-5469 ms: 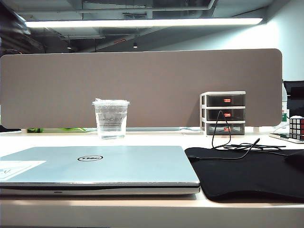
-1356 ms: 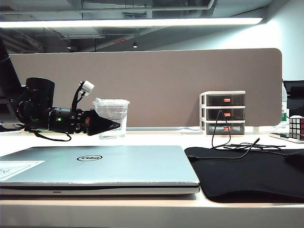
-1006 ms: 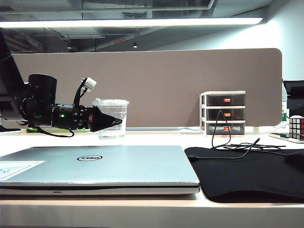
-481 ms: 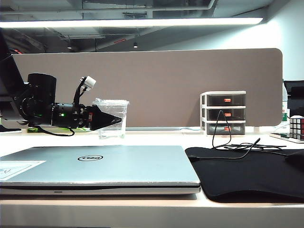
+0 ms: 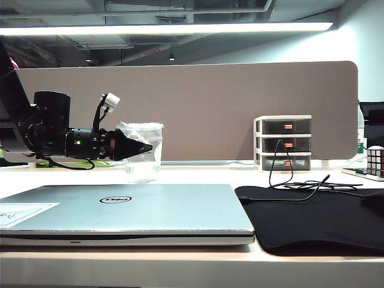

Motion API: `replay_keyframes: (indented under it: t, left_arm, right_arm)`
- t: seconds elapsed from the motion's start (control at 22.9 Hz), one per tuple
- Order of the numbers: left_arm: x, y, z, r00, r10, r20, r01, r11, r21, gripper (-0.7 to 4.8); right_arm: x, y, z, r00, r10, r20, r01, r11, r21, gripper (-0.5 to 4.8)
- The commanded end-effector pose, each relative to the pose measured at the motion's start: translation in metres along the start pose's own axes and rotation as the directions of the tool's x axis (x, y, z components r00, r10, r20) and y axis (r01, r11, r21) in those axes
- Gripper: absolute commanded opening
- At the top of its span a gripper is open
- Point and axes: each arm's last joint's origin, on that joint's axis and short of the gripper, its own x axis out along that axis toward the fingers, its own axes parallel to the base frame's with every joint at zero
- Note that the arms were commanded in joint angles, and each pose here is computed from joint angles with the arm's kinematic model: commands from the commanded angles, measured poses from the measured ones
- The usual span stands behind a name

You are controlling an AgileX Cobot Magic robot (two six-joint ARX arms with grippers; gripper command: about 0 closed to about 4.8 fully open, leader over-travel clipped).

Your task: Pick up the coffee cup and place it over the laptop.

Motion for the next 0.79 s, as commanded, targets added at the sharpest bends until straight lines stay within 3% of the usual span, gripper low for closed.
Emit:
replay_keyframes:
  t: [0.04,0.22,0.26,0.57,0.79]
  left_arm:
    - [-0.001,-0.001,0.021,0.998,-0.018,0.054,0.016,0.999,0.043,2.46]
    - [-0.005,-0.007,0.039,0.997,-0.034,0.064,0.031,0.999,0.042,2.56]
    - [-0.008,-0.013,0.046,0.997,-0.032,0.066,0.029,0.999,0.046,2.82]
    - [-0.026,-0.046,0.066,0.998,-0.009,0.06,0.005,0.998,0.068,2.82]
    - [-0.037,-0.069,0.067,0.999,-0.007,0.047,0.005,0.999,0.037,2.82]
  right_arm:
    - [0.0,0.0,-0.001,1.0,0.004,0.006,-0.004,1.0,-0.007,-0.06]
    - [0.0,0.0,-0.001,1.0,0.004,0.006,-0.004,1.0,-0.007,-0.06]
    - [0.0,0.0,-0.001,1.0,0.004,0.007,-0.004,1.0,-0.007,-0.06]
    - [0.0,0.0,-0.001,1.0,0.004,0.007,-0.004,1.0,-0.007,-0.06]
    - [0.0,0.0,-0.001,1.0,0.005,0.007,-0.005,1.0,-0.007,-0.06]
